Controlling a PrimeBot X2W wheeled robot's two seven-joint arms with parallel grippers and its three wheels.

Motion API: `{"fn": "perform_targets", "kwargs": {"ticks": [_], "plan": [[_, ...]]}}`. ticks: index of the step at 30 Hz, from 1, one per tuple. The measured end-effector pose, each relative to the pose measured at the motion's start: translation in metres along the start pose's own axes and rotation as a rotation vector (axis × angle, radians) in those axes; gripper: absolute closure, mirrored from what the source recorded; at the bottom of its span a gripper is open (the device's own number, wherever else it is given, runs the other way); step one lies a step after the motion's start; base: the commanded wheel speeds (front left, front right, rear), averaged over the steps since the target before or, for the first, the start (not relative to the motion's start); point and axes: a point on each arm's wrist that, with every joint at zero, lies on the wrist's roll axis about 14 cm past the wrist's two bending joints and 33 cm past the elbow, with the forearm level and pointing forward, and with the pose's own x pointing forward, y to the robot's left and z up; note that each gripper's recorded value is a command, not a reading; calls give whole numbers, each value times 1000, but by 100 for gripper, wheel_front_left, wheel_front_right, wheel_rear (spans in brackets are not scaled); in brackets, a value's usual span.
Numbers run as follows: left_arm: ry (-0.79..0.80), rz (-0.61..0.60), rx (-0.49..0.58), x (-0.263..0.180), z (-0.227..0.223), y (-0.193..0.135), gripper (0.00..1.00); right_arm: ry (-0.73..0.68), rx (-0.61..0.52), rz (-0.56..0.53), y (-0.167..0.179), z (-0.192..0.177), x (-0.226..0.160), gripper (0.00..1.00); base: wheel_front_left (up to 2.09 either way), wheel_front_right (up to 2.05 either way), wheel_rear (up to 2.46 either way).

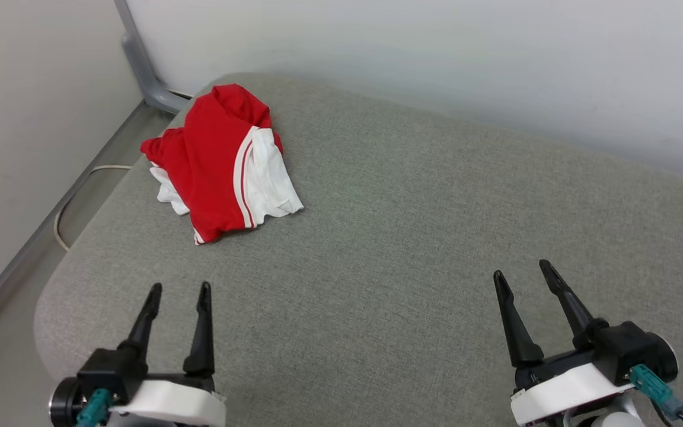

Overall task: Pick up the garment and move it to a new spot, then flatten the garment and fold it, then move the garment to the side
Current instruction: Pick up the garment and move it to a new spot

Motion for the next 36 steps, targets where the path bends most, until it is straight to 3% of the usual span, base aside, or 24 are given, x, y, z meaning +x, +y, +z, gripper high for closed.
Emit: {"fn": "perform_targets", "kwargs": {"ticks": [7, 14, 21, 29, 36], "plan": [[85, 14, 42, 44, -25, 21, 0, 19, -25, -42, -27, -14, 4, 0, 0, 0, 0], [326, -33, 145, 123, -51, 48, 0, 49, -38, -67, -59, -32, 8, 0, 0, 0, 0], [612, -87, 129, 171, -79, 46, 0, 64, -49, -107, -87, -42, 12, 0, 0, 0, 0], [900, -94, 175, 194, -118, 51, 0, 113, -46, -133, -104, -66, 10, 0, 0, 0, 0], [1094, -111, 136, 196, -164, 37, 0, 153, -56, -183, -125, -84, 1, 0, 0, 0, 0]]}}
